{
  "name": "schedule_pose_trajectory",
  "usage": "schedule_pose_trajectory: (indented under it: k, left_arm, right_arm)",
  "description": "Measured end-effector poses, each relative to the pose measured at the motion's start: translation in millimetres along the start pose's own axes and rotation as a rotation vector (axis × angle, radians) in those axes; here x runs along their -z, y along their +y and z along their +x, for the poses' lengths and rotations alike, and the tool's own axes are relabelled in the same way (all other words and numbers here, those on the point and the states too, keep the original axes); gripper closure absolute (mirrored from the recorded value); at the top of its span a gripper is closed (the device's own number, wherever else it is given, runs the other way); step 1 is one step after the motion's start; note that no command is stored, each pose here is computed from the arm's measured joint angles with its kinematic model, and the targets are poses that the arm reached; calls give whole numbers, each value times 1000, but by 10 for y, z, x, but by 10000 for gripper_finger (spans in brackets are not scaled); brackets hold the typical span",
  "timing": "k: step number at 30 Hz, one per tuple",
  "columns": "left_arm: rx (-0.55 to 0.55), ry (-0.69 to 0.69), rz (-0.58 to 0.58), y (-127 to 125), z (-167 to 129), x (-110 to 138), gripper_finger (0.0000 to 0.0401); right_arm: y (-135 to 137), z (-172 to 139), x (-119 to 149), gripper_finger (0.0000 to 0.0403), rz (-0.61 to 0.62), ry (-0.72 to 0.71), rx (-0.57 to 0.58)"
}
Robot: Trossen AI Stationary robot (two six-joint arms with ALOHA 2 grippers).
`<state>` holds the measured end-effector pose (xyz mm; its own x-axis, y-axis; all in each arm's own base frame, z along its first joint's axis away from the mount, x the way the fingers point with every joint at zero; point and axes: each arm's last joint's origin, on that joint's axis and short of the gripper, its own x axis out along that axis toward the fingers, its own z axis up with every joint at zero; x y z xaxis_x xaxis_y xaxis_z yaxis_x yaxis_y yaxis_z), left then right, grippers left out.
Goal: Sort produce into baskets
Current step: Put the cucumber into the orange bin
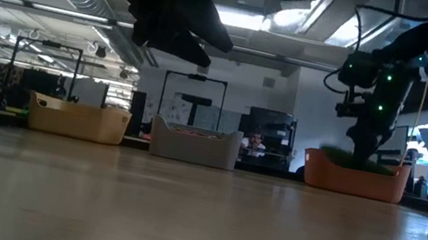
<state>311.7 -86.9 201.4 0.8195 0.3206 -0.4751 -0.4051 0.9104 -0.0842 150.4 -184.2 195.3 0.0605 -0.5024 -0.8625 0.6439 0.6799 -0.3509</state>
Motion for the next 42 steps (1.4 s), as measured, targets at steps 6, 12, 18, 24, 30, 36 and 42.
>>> schedule_pose_trajectory:
  k: [6, 12, 18, 24, 30, 36, 42]
  left_arm:
    - [0, 0, 0, 0, 0, 0, 119]
    - [0, 0, 1, 0, -1, -1, 119]
    - [0, 0, 12, 1, -1, -1, 119]
    - [0, 0, 16, 1, -1, 1, 119]
    - [0, 0, 17, 1, -1, 1, 119]
    - [0, 0, 29, 1, -1, 1, 119]
    - [0, 0, 30, 1, -1, 0, 119]
  right_arm:
    - [-108, -311, -122, 121, 81, 84, -68]
    - [-127, -567, -71, 120, 170, 236, -209]
    - [129, -684, -6, 127, 114, 333, -318]
    - [392, -782, 25, 128, 108, 372, -318]
    - [534, -637, 257, 128, 163, 503, -278]
    - [568, -507, 425, 128, 191, 574, -230]
    - [629, -349, 519, 128, 179, 685, -192]
